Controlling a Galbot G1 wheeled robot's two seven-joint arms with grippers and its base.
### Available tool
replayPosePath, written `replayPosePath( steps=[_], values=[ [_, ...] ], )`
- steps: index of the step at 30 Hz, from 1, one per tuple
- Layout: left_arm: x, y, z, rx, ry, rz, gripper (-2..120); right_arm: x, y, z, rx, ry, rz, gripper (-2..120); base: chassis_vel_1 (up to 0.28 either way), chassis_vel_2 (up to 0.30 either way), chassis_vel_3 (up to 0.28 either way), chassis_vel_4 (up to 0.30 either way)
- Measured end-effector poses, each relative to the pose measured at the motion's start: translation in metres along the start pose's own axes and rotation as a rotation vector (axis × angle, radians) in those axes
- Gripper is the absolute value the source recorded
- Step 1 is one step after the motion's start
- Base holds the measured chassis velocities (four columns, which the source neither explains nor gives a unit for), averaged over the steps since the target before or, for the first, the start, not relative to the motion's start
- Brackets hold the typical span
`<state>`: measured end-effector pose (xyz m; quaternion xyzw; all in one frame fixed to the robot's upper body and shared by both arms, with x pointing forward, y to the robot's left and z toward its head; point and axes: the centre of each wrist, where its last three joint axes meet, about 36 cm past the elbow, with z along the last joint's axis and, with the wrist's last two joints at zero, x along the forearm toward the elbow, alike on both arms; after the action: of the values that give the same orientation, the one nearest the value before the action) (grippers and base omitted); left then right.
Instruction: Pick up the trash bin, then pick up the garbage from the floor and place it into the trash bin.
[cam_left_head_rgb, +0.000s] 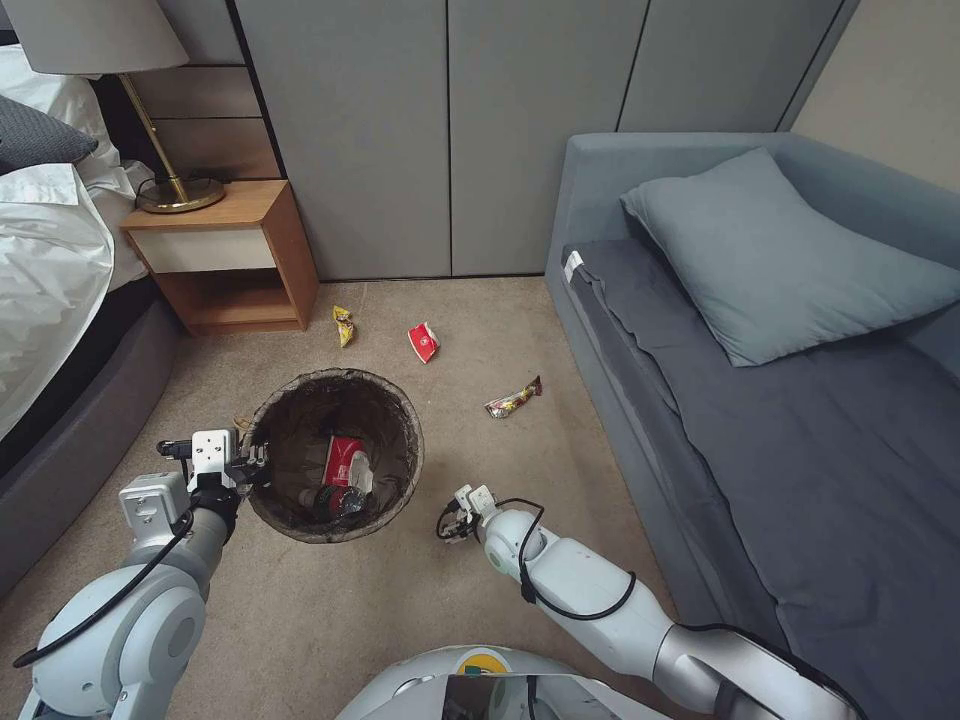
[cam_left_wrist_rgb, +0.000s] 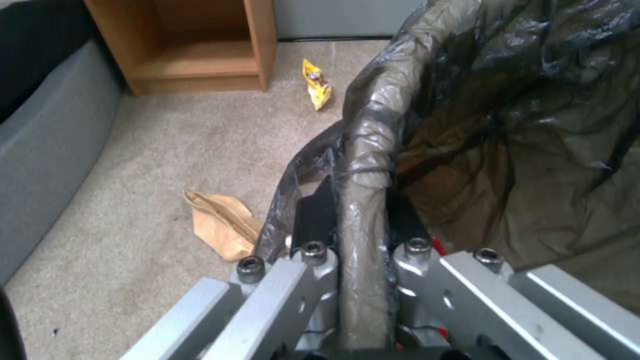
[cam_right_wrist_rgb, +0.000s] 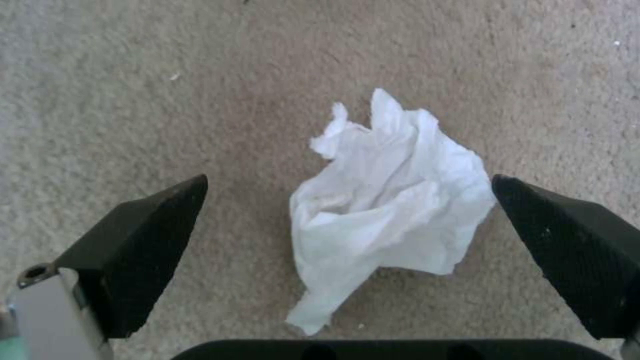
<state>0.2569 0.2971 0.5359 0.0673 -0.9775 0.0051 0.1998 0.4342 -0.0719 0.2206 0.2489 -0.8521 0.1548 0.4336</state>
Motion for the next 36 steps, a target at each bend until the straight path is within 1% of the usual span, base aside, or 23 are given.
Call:
replayPosePath(
  steps=[20, 36],
  values=[
    [-0.001, 0.001, 0.001, -0.001, 0.002, -0.003, 3, -0.018, -0.010, 0.004, -0.014, 0.021, 0.026, 100, 0.000, 0.000, 0.000, 0.000],
    [-0.004, 0.002, 0.001, 0.002, 0.003, -0.005, 3, -0.019, -0.007, 0.007, -0.018, 0.015, 0.029, 100, 0.000, 0.000, 0.000, 0.000]
  ],
)
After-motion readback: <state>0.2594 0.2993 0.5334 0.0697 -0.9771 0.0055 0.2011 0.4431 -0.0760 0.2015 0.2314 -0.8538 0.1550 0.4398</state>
